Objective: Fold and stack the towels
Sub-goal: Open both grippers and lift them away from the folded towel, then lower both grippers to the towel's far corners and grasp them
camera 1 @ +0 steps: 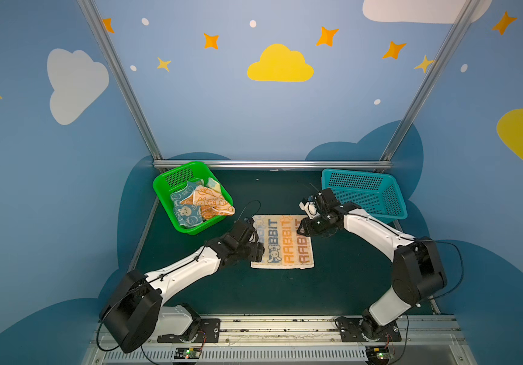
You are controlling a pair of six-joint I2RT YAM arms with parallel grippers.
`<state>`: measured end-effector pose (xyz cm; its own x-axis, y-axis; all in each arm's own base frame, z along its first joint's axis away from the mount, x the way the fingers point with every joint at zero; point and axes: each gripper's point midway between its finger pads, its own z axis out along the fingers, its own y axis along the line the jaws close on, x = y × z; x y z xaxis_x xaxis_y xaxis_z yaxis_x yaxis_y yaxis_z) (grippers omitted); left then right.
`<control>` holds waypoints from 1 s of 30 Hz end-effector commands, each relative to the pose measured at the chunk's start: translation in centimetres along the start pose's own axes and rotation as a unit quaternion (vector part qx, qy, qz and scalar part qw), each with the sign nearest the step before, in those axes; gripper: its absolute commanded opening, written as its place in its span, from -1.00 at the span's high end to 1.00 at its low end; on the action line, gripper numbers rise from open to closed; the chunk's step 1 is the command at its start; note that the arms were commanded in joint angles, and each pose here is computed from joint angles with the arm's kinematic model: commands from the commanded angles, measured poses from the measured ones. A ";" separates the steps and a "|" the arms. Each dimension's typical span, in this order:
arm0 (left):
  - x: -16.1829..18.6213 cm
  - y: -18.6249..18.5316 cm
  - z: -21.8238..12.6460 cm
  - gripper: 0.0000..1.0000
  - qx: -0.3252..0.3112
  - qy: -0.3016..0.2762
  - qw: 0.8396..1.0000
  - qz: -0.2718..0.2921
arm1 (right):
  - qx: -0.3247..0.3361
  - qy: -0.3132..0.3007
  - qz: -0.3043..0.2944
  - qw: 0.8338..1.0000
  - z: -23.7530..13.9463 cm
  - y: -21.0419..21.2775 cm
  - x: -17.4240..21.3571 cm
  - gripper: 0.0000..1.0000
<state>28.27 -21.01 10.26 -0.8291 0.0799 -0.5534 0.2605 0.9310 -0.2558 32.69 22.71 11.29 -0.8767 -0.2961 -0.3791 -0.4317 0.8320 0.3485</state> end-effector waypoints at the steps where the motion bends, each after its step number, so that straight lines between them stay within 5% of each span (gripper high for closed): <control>1: -3.4 1.6 0.5 -0.59 -0.043 -0.015 0.999 0.000 | 0.057 0.021 -0.038 0.997 0.3 -2.6 -0.9 0.26; 13: -9.6 4.3 8.1 -0.52 -0.060 0.041 0.997 -0.023 | 0.087 0.051 -0.112 0.989 3.2 -5.0 -6.3 0.26; 30: -10.6 6.4 13.3 -0.45 -0.049 0.084 0.995 -0.036 | 0.094 0.097 -0.098 0.986 5.5 -9.0 -7.5 0.26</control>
<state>45.82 -20.18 4.33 -0.9061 0.0231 -0.4224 0.1163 0.9736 -0.1963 44.71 20.52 6.59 -0.8209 -0.4987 -0.2783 -0.5436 0.8317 0.1129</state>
